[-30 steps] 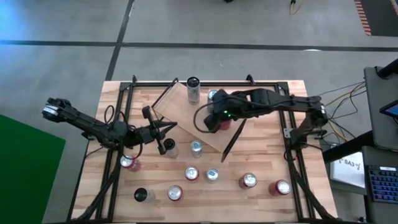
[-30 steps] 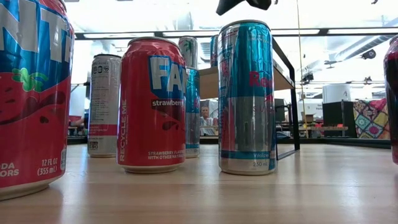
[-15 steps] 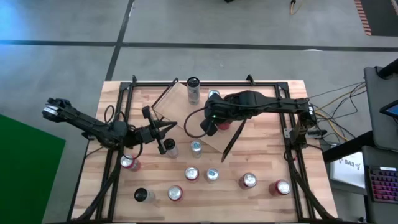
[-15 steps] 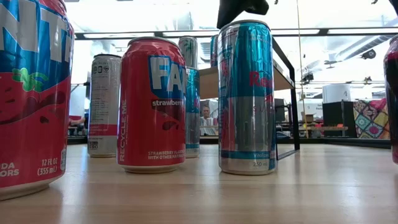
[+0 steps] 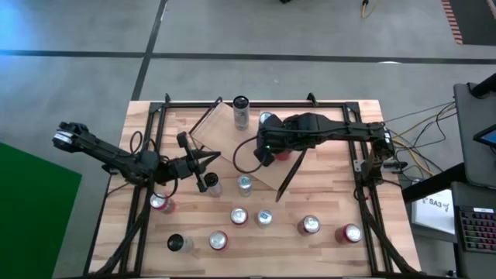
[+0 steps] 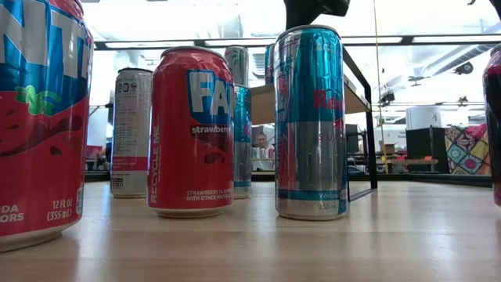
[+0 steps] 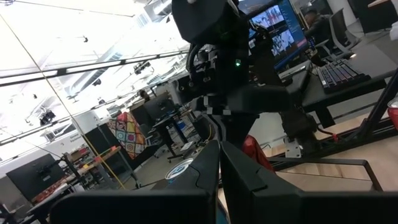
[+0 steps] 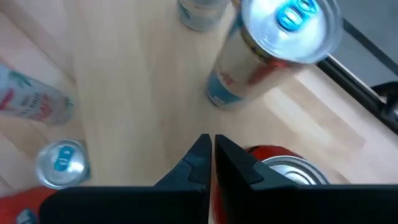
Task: Place canned beverage on shelf
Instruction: Put the red/black soda can on the shelf
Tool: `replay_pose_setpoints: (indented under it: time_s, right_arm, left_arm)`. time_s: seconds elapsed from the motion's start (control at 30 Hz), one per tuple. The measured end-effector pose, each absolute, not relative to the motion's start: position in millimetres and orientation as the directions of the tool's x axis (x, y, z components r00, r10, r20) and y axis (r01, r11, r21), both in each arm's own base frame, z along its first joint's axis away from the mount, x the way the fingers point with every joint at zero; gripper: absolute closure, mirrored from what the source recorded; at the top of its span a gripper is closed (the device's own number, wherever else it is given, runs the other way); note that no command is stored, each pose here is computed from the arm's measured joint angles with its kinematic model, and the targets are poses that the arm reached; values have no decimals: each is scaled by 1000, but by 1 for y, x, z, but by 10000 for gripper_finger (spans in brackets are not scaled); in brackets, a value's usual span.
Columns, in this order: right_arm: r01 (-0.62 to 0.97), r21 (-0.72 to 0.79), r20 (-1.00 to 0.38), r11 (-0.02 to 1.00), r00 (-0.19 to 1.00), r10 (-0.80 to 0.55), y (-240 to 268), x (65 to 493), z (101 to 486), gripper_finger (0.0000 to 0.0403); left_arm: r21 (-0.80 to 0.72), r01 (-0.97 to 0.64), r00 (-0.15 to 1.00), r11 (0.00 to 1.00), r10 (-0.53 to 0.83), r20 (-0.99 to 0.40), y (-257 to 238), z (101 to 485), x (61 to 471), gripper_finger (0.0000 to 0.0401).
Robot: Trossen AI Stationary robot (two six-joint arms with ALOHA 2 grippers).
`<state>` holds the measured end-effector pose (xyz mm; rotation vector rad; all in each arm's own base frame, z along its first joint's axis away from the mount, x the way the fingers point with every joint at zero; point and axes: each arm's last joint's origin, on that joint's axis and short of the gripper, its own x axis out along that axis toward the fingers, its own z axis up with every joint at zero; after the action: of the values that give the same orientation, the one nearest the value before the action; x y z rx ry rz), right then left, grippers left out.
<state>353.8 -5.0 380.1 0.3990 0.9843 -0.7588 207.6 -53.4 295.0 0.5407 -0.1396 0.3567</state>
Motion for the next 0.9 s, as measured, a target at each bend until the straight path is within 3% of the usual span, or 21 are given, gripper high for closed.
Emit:
replay_pose_setpoints:
  time_s: [0.67, 0.9]
  right_arm:
    - [775, -69, -856, 629, 277, -436, -8, 349, 379, 390]
    - [759, -34, -842, 651, 329, -428, -6, 350, 389, 390]
  left_arm:
    - [479, -369, 929, 797, 295, 225, -53, 295, 207, 401]
    - [480, -369, 929, 796, 295, 224, -53, 295, 207, 401]
